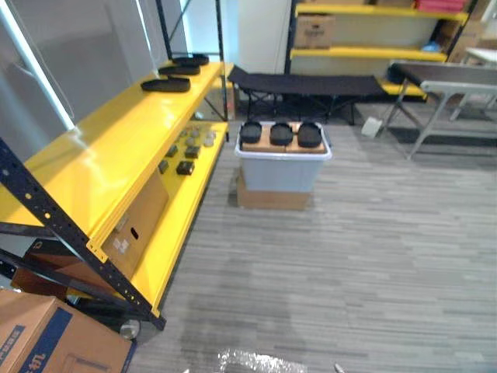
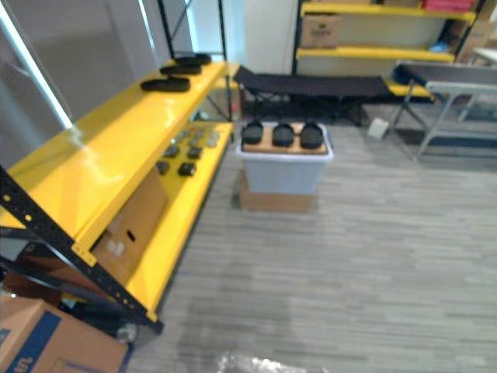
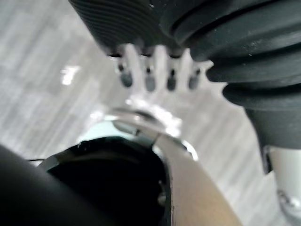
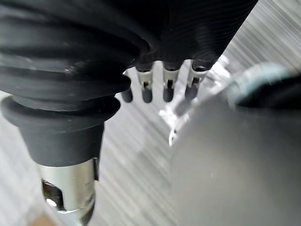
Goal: Walk over and take plastic housings, then place them on the shelf
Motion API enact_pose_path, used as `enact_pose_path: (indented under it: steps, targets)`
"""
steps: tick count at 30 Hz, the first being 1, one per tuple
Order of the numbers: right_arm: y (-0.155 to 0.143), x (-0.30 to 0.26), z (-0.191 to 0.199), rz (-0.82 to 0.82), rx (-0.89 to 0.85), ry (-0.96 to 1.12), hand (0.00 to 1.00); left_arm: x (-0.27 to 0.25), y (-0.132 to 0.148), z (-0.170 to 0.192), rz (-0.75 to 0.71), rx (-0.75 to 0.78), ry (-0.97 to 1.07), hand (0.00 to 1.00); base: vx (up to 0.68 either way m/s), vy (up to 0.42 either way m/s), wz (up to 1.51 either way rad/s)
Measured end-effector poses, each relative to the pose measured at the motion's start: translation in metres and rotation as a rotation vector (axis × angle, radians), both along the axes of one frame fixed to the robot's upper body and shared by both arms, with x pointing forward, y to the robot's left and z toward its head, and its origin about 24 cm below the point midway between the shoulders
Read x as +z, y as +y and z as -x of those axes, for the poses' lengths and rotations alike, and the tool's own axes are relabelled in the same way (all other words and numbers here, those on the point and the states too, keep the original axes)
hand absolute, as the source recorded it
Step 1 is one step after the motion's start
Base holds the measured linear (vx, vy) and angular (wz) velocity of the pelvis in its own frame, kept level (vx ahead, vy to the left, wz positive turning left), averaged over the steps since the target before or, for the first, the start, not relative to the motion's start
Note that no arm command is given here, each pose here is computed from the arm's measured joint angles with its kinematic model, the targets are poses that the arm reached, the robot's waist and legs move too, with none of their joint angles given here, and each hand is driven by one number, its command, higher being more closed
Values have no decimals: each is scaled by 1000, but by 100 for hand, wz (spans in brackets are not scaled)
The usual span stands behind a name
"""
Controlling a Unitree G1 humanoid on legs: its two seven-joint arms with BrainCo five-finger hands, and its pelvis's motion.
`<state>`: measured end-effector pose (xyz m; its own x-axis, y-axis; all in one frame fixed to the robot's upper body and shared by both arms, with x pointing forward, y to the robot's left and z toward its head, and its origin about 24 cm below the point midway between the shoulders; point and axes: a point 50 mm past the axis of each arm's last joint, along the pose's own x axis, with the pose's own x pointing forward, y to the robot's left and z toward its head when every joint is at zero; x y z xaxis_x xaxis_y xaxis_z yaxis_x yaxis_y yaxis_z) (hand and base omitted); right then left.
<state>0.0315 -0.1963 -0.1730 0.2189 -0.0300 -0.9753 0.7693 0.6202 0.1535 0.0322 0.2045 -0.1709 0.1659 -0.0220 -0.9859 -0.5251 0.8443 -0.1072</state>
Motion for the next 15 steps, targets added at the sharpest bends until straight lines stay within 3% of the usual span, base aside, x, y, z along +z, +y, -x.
enact_pose_path:
  steps: [15]
  targets:
    - [3, -1, -6, -6, 12, 3, 0, 0, 0, 0, 70, 32, -33, 0, 72, 13, 3]
